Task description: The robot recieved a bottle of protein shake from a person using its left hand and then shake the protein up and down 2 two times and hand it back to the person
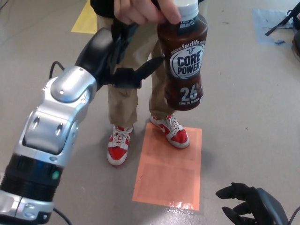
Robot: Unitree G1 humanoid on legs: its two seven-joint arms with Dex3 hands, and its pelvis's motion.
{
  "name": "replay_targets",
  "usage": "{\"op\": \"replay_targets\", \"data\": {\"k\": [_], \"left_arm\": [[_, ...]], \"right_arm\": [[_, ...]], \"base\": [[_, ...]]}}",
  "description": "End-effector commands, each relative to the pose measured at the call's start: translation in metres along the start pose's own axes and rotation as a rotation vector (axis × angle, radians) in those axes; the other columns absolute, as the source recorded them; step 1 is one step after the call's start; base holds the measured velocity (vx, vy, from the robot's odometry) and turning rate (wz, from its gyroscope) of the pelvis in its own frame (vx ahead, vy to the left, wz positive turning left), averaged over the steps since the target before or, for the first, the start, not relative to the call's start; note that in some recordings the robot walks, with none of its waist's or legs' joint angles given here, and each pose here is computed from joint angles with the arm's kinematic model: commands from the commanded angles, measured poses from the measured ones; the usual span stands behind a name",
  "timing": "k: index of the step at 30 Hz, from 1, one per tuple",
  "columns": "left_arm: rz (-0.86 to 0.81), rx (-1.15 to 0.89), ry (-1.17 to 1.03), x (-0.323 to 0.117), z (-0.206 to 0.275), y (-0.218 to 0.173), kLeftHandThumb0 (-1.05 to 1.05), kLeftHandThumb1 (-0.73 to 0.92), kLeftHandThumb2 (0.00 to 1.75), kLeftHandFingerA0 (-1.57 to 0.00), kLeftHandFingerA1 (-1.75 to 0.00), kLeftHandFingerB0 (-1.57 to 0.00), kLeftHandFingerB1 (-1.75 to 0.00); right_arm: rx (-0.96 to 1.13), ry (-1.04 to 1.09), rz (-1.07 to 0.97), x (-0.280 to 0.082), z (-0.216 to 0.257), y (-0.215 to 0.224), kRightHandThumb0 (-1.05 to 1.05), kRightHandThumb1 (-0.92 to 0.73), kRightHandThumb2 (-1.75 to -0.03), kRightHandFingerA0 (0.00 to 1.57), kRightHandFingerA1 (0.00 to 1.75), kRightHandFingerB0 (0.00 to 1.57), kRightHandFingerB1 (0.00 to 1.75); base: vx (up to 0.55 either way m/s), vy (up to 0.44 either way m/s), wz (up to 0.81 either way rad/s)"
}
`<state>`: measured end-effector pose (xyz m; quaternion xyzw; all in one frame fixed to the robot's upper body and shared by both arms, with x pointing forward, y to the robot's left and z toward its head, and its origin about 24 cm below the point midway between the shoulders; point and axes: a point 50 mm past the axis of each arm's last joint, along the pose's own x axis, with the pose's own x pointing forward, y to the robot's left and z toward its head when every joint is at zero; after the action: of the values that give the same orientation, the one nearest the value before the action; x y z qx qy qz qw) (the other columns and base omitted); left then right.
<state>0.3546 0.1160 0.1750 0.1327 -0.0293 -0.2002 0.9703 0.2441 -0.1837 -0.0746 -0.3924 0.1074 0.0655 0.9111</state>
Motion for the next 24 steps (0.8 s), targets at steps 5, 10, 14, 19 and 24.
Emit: {"op": "replay_targets", "data": {"k": [5, 10, 14, 19, 24], "left_arm": [[-0.392, -0.244, 0.36, -0.017, 0.014, -0.021, -0.78, 0.46, 0.83, 0.0, -0.08, 0.0, -0.01], [-0.455, -0.239, 0.371, -0.028, 0.011, -0.005, -0.79, 0.48, 0.83, 0.0, -0.04, 0.0, 0.0], [-0.507, -0.229, 0.37, -0.034, 0.008, 0.009, -0.76, 0.45, 0.81, 0.0, -0.05, 0.0, 0.0], [-0.52, -0.228, 0.382, -0.034, 0.01, 0.013, -0.74, 0.45, 0.79, 0.0, -0.04, 0.0, 0.0], [-0.45, -0.191, 0.372, -0.023, 0.019, -0.004, -0.74, 0.42, 0.78, 0.0, 0.0, 0.0, -0.02]], "right_arm": [[-0.009, -0.071, -0.081, 0.007, 0.006, -0.014, -0.31, -0.68, -0.61, 0.89, 0.46, 0.79, 0.44], [0.023, -0.056, -0.069, 0.008, 0.006, -0.015, -0.31, -0.68, -0.6, 0.86, 0.45, 0.78, 0.44], [0.035, -0.057, -0.057, 0.007, 0.006, -0.014, -0.28, -0.67, -0.59, 0.86, 0.45, 0.78, 0.44], [0.034, -0.041, -0.04, 0.006, 0.004, -0.01, -0.3, -0.69, -0.6, 0.84, 0.44, 0.76, 0.43], [0.03, -0.051, -0.051, 0.006, 0.006, -0.007, -0.31, -0.69, -0.61, 0.87, 0.45, 0.77, 0.44]], "base": [[0.0, 0.0, 0.0], [0.0, 0.0, 0.0], [0.0, 0.0, 0.0], [0.0, 0.0, 0.0], [0.0, 0.0, 0.0]]}}
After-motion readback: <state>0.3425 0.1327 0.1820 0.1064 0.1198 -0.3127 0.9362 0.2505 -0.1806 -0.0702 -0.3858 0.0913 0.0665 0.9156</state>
